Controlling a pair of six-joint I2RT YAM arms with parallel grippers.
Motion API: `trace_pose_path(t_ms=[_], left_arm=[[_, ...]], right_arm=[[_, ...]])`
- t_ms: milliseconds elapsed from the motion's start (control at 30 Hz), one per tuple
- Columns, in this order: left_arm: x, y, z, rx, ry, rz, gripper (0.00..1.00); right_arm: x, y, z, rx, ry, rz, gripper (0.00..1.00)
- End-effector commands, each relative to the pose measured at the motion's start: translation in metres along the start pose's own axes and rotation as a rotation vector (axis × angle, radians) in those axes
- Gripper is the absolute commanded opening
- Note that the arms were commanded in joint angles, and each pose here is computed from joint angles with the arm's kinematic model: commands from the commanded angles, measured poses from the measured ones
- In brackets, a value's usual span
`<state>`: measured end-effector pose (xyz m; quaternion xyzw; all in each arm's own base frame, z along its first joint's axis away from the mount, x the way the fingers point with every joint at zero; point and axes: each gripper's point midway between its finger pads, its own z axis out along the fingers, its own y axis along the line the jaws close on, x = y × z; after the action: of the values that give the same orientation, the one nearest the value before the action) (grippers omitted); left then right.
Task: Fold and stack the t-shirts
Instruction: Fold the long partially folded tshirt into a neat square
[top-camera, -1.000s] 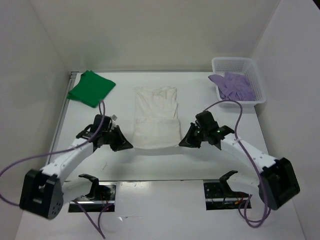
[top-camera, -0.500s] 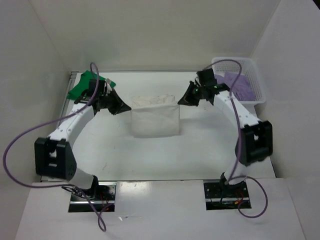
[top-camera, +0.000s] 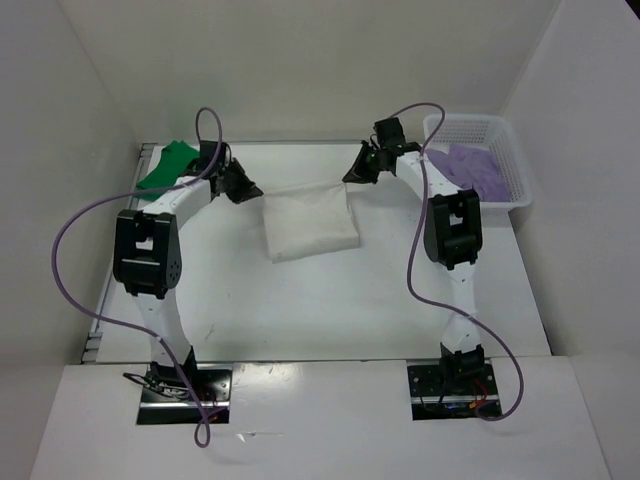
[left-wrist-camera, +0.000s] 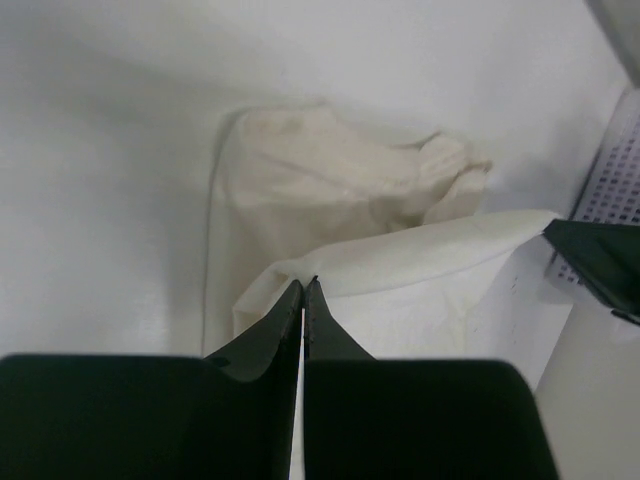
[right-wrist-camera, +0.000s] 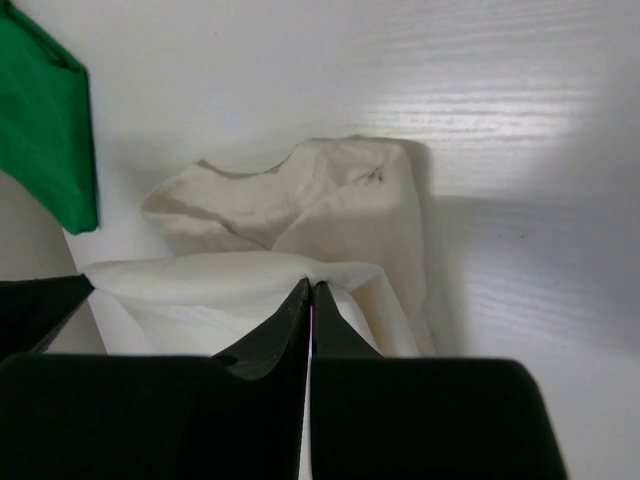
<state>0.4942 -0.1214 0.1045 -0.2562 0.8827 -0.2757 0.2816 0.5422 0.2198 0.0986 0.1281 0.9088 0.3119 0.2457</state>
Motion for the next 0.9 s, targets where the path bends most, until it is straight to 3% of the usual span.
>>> trace_pose_path(t_ms=[0, 133, 167, 267, 300, 433, 500, 567, 667, 733, 800, 867], left_arm=[[-0.059, -0.025, 0.003, 0.044, -0.179, 0.032, 0.02], [-0.063, -0.014, 0.032, 0.012, -0.161, 0.022, 0.09], [-0.064, -0.014, 0.036, 0.01, -0.159, 0.009, 0.18], [-0.063, -0.011, 0.042, 0.006, -0.154, -0.002, 0.31], [-0.068, -0.002, 0.043, -0.018, -0.175, -0.01, 0.4], [-0.08, 0.0, 0.021, -0.002, -0.239, -0.055, 0.45], [-0.076, -0.018, 0.005, 0.056, -0.246, -0.048, 0.45], [-0.044, -0.043, 0.002, 0.116, -0.179, -0.008, 0.41], [0.018, -0.078, 0.004, 0.178, -0.067, 0.094, 0.39], [0.053, -0.069, 0.012, 0.182, 0.001, 0.1, 0.39], [0.069, -0.062, 0.011, 0.192, 0.017, 0.084, 0.39], [0.093, -0.037, 0.016, 0.156, 0.08, 0.069, 0.39]], right_arm=[[-0.049, 0.009, -0.006, -0.023, -0.121, -0.038, 0.0], [-0.052, -0.003, 0.025, -0.011, -0.088, -0.004, 0.0], [-0.053, -0.004, 0.029, -0.009, -0.084, -0.002, 0.0], [-0.07, 0.014, 0.027, -0.052, -0.104, -0.029, 0.23], [-0.073, 0.017, 0.025, -0.054, -0.108, -0.04, 0.35], [-0.083, 0.034, 0.006, -0.069, -0.13, -0.073, 0.47], [-0.084, 0.041, -0.009, -0.069, -0.133, -0.098, 0.47], [-0.07, 0.041, -0.019, -0.039, -0.101, -0.11, 0.44], [-0.035, 0.053, -0.027, -0.056, -0.058, -0.164, 0.19], [0.008, 0.037, -0.016, -0.052, 0.033, -0.141, 0.08], [0.022, 0.049, -0.024, -0.119, 0.042, -0.149, 0.05], [0.057, 0.033, -0.012, -0.102, 0.111, -0.138, 0.03]])
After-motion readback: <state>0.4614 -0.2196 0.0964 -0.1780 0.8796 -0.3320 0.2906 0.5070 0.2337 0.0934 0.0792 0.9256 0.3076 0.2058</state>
